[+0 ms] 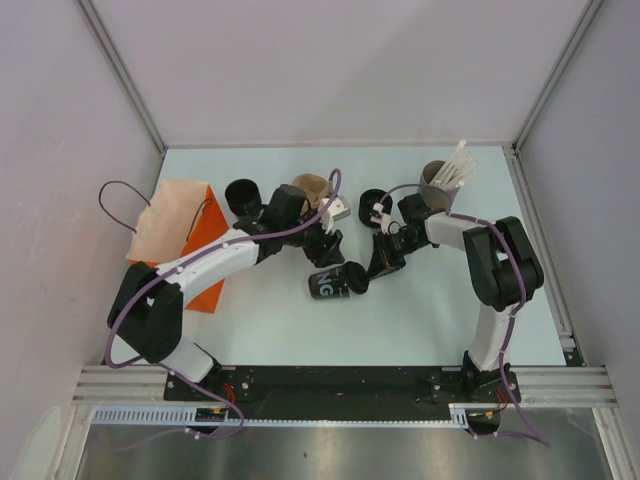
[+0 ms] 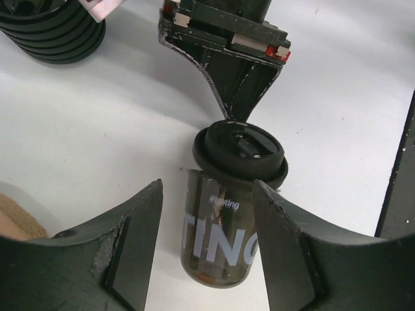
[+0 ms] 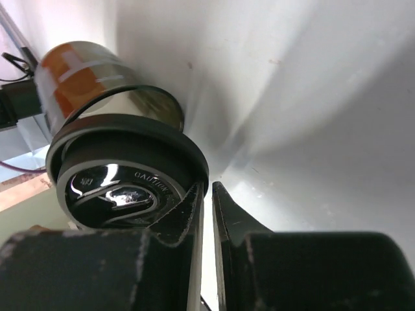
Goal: Pack the takeout coffee
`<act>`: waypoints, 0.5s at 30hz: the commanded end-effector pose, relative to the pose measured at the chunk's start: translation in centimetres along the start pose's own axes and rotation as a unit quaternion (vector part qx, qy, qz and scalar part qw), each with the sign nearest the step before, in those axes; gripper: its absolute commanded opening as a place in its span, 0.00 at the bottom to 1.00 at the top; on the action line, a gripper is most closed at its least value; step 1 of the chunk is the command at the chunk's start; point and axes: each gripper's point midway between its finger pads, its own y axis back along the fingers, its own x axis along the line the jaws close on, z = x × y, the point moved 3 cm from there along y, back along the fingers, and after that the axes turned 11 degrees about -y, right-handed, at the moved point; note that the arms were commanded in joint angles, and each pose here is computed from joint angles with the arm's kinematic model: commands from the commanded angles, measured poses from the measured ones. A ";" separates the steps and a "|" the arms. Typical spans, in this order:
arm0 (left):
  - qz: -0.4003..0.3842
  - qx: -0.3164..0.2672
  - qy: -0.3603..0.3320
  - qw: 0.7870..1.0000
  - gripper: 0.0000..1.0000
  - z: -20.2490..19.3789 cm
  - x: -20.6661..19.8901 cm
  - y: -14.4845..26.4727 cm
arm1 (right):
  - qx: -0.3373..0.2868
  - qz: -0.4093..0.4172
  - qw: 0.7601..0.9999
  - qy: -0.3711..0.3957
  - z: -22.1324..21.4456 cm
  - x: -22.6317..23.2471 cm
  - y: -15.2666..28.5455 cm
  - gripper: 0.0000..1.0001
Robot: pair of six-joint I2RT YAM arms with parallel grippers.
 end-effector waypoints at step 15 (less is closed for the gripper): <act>0.006 0.011 0.001 1.000 0.63 -1.3 0.1 0.2 | -0.050 -0.003 0.998 0.039 1.5 0.8 2.6 0.14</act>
